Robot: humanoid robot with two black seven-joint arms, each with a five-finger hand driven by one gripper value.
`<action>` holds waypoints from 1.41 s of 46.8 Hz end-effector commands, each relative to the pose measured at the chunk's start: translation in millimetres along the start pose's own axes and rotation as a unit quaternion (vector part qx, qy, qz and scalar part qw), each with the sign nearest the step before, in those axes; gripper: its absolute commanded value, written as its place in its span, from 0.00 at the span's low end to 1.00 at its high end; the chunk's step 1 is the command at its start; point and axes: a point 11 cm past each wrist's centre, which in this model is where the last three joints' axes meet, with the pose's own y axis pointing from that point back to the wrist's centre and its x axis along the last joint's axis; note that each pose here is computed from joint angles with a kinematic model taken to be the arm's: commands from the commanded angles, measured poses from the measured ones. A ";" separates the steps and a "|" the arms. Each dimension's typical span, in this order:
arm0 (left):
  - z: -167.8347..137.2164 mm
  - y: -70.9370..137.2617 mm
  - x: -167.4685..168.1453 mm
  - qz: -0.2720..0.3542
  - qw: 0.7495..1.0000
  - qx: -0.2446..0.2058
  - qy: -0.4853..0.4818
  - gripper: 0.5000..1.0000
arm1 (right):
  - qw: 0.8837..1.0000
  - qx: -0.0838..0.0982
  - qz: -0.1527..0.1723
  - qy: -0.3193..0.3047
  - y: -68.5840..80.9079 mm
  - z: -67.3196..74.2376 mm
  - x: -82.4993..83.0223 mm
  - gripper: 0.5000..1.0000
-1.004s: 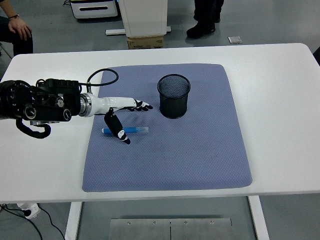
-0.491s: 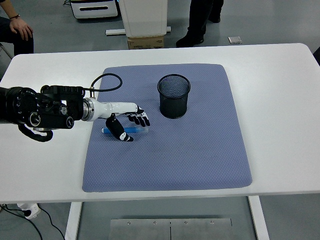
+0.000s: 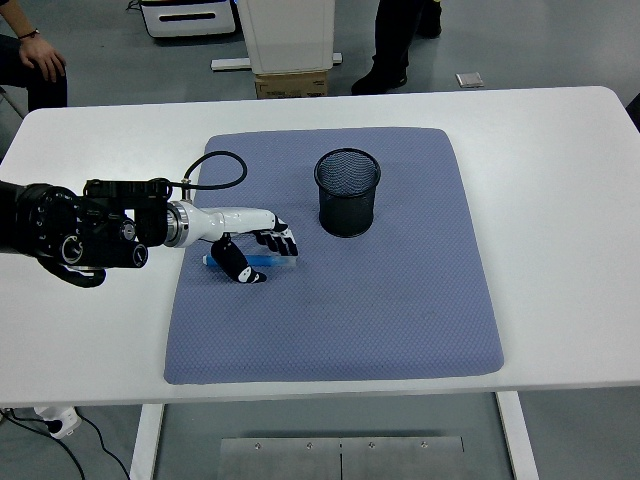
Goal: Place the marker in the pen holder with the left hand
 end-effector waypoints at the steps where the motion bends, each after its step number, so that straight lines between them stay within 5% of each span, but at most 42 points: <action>1: -1.1 0.4 1.3 0.006 1.000 0.001 -0.003 0.38 | 1.000 0.000 0.000 0.000 0.0 0.0 0.0 1.00; 16: -4.6 1.5 -0.6 0.007 1.000 0.003 -0.017 0.06 | 1.000 0.000 0.000 0.000 0.0 0.0 0.0 1.00; 40: -4.3 1.1 -0.4 0.008 1.000 -0.008 -0.018 0.10 | 1.000 0.000 0.000 0.000 0.0 0.0 0.0 1.00; 44: -4.7 1.1 1.0 0.010 1.000 -0.008 -0.019 0.00 | 1.000 0.000 0.000 0.000 0.0 0.0 0.0 1.00; 66: -7.9 2.1 7.0 0.018 1.000 -0.004 -0.021 0.00 | 1.000 0.000 0.000 0.000 0.0 0.0 0.0 1.00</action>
